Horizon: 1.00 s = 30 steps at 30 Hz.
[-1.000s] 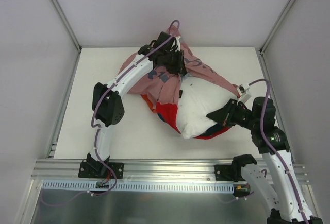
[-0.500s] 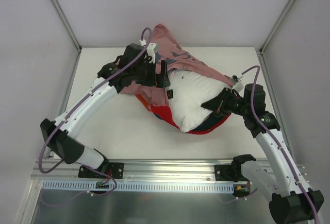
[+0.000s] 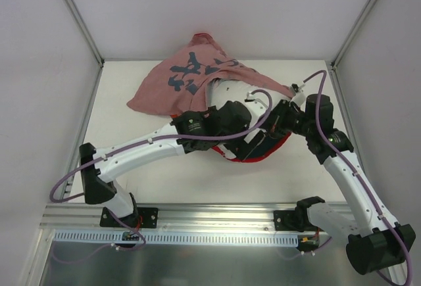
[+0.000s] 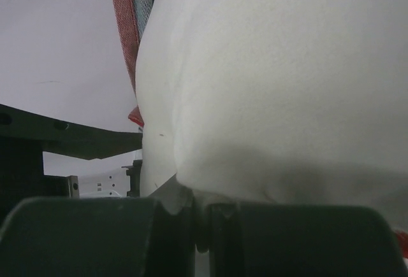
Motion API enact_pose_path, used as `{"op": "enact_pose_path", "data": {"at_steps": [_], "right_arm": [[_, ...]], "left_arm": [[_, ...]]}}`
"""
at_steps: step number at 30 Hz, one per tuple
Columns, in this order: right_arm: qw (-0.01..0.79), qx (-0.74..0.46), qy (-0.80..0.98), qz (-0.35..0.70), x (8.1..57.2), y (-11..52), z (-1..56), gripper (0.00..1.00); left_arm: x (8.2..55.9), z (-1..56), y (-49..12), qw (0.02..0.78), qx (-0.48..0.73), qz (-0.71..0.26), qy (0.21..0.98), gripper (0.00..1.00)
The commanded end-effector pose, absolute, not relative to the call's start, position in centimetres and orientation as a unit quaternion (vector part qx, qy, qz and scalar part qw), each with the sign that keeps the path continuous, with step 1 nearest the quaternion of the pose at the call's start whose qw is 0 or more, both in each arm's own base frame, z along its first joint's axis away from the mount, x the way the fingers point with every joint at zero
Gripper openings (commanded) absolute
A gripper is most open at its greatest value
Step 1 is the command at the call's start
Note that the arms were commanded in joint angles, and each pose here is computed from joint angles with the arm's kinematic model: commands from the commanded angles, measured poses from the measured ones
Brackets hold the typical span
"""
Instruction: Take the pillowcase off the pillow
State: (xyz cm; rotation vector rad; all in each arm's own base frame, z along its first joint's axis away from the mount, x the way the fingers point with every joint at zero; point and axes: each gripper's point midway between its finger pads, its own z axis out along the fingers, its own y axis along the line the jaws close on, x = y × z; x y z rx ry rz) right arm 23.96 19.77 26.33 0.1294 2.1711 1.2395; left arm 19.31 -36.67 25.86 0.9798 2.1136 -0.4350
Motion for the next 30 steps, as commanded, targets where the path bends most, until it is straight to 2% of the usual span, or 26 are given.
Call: {"op": "enact_pose_path", "data": {"at_steps": [1, 6, 12, 13, 14, 15, 16, 17, 18, 19, 22, 24, 30], "right_arm": [[0.37, 0.011, 0.778, 0.507, 24.1, 20.4, 31.8, 0.01], [0.363, 0.013, 0.78, 0.51, 24.1, 20.6, 31.6, 0.01], [0.358, 0.006, 0.767, 0.532, 23.5, 21.2, 32.8, 0.01], [0.357, 0.004, 0.765, 0.536, 23.3, 21.2, 33.0, 0.01], [0.357, 0.003, 0.764, 0.537, 23.2, 21.2, 33.1, 0.01], [0.359, 0.001, 0.762, 0.539, 22.9, 21.2, 33.4, 0.01], [0.357, 0.002, 0.764, 0.538, 22.7, 21.1, 33.3, 0.01], [0.358, 0.001, 0.764, 0.536, 22.6, 21.0, 33.3, 0.01], [0.368, -0.007, 0.767, 0.526, 22.5, 20.7, 33.2, 0.02], [0.354, 0.001, 0.785, 0.509, 22.2, 20.3, 32.1, 0.25], [0.359, 0.0, 0.82, 0.446, 21.9, 18.5, 29.9, 0.72], [0.375, 0.009, 0.832, 0.408, 22.3, 17.1, 29.5, 0.78], [0.401, 0.065, 0.845, 0.348, 23.7, 13.9, 28.7, 0.87]], "left_arm": [[20.8, 27.3, -37.0, 0.421, 0.394, -0.112, 0.81, 0.99], [19.7, 27.3, -40.2, 0.425, 0.43, -0.11, 0.789, 0.99], [21.8, 25.8, -41.3, 0.456, 0.438, -0.01, 0.775, 0.99], [22.2, 25.5, -41.3, 0.457, 0.438, 0.0, 0.774, 0.95], [22.6, 25.5, -41.3, 0.461, 0.437, 0.011, 0.772, 0.86], [22.9, 25.0, -41.4, 0.457, 0.438, 0.018, 0.774, 0.74], [23.1, 25.0, -41.3, 0.457, 0.432, 0.016, 0.777, 0.36], [23.4, 25.0, -41.1, 0.455, 0.424, 0.011, 0.783, 0.14], [24.3, 25.2, -40.3, 0.455, 0.411, 0.009, 0.79, 0.0], [24.5, 25.4, -40.1, 0.452, 0.38, -0.015, 0.807, 0.0], [24.9, 26.6, -38.0, 0.422, 0.321, -0.104, 0.841, 0.0], [24.1, 27.5, -36.7, 0.399, 0.303, -0.16, 0.85, 0.0], [23.7, 28.9, -33.9, 0.381, 0.248, -0.217, 0.863, 0.0]]}}
